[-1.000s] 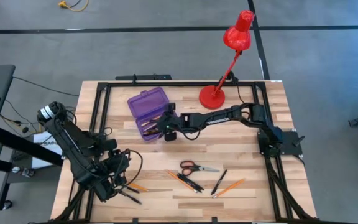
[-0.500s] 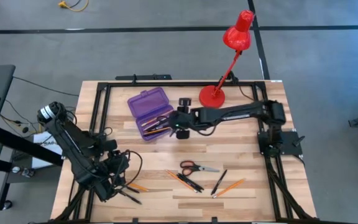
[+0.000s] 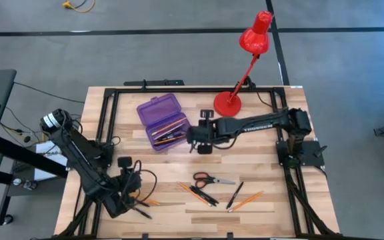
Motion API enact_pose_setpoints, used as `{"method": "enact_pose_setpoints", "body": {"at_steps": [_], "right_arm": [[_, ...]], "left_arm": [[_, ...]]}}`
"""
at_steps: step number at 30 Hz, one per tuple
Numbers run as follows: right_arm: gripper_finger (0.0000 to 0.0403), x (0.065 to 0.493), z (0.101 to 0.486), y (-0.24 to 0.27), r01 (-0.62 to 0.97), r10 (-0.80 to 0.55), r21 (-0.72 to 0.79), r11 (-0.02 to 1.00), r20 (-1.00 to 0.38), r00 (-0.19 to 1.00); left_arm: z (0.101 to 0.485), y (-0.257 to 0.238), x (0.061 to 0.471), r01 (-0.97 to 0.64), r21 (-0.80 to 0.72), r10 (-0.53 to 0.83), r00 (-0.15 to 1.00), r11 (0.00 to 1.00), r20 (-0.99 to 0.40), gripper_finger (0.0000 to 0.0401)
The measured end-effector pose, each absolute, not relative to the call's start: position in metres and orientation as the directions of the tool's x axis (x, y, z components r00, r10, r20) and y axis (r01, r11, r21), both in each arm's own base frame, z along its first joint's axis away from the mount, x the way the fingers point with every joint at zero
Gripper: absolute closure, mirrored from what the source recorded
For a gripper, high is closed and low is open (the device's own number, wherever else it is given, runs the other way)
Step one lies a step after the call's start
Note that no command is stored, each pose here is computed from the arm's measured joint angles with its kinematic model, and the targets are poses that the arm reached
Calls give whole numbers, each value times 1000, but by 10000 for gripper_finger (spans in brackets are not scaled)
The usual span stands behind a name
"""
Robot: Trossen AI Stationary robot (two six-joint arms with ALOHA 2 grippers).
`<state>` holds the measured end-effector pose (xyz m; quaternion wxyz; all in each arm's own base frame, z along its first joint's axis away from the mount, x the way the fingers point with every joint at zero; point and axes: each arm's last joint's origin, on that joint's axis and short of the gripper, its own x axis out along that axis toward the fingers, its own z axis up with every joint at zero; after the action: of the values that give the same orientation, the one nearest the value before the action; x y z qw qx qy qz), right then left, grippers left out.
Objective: Pick & place school supplies into a supply box
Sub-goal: Put the yellow pencil into the purple supply box
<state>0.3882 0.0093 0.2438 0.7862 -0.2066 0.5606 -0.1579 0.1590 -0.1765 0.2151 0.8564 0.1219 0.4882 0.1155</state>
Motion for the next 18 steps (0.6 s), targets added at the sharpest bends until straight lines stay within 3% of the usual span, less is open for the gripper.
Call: {"method": "enact_pose_setpoints", "body": {"at_steps": [9,18], "right_arm": [[282,370,241,82,-3,-436,-461,887,-840,324],[282,353,242,133,4,-511,-556,831,-761,399]], "left_arm": [[199,-181,164,12,205,175,473,979,-864,292],[182,-181,167,54,-2,-22,368,999,-930,292]]}}
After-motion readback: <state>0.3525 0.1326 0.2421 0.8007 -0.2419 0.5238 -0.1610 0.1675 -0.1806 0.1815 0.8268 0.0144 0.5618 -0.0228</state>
